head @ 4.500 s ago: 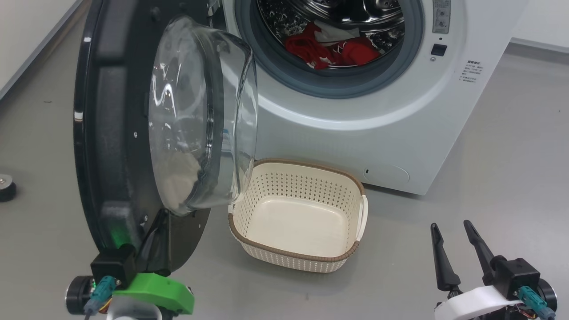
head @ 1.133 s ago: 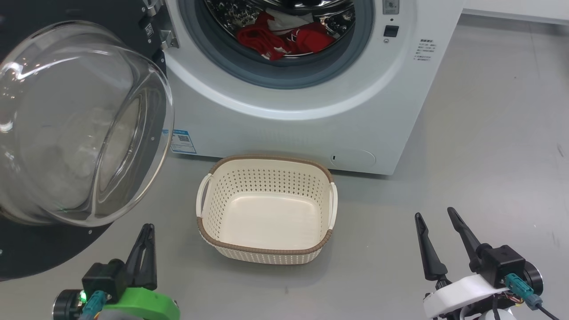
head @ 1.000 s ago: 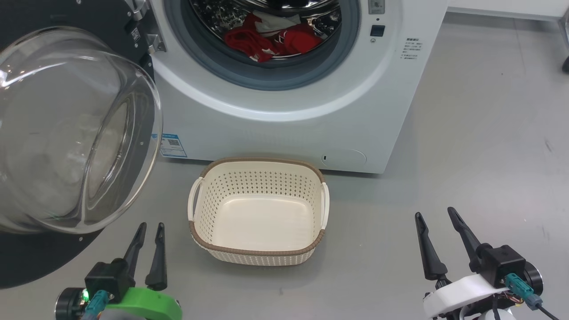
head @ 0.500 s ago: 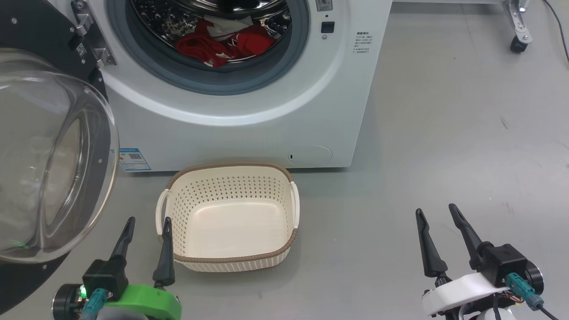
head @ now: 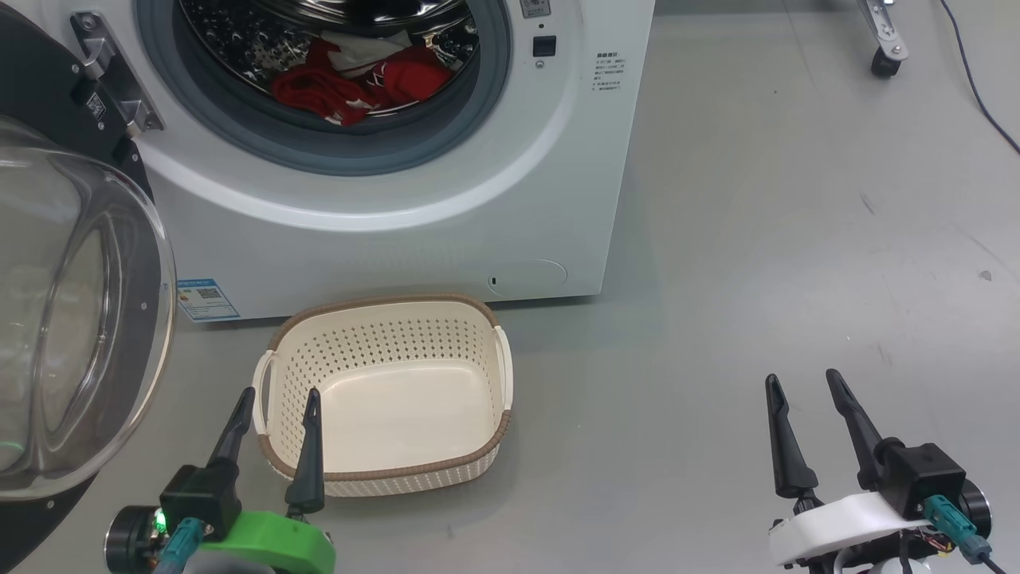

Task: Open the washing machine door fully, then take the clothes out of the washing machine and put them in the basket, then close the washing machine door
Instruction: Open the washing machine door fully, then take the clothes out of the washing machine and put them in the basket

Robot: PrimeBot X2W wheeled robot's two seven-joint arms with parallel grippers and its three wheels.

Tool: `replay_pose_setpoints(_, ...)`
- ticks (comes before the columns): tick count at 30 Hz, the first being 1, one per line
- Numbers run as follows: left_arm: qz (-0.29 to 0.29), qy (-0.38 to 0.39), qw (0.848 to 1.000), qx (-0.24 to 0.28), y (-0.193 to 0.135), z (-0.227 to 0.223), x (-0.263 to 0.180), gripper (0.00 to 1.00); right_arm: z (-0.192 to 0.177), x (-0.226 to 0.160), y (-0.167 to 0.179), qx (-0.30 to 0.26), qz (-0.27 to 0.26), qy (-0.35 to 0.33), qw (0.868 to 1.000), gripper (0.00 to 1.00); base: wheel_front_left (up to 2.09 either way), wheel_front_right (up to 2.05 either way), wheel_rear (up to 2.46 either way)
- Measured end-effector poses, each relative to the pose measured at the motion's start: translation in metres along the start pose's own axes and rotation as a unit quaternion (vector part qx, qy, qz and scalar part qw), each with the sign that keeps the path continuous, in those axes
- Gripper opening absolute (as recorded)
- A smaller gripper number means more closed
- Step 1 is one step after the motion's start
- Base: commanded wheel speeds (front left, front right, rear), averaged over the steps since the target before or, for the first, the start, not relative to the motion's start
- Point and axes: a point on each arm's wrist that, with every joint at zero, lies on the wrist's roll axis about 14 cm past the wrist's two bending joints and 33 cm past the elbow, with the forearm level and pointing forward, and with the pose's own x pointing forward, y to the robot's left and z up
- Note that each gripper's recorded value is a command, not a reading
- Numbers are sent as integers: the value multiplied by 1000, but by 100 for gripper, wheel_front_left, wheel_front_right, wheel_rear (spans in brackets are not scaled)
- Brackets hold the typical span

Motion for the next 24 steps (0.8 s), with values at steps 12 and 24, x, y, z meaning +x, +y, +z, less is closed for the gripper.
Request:
replay_pose_setpoints(12,-1,6,1000,0,-2,-4,-5,100,1,-2,-4,-1,-9,-2,1000,100,0,0,0)
replay_pose_setpoints(24,1,5,1000,1,-3,-3,-11,100,4,-2,-1,-1,-3,-6,1000,100,0,0,0)
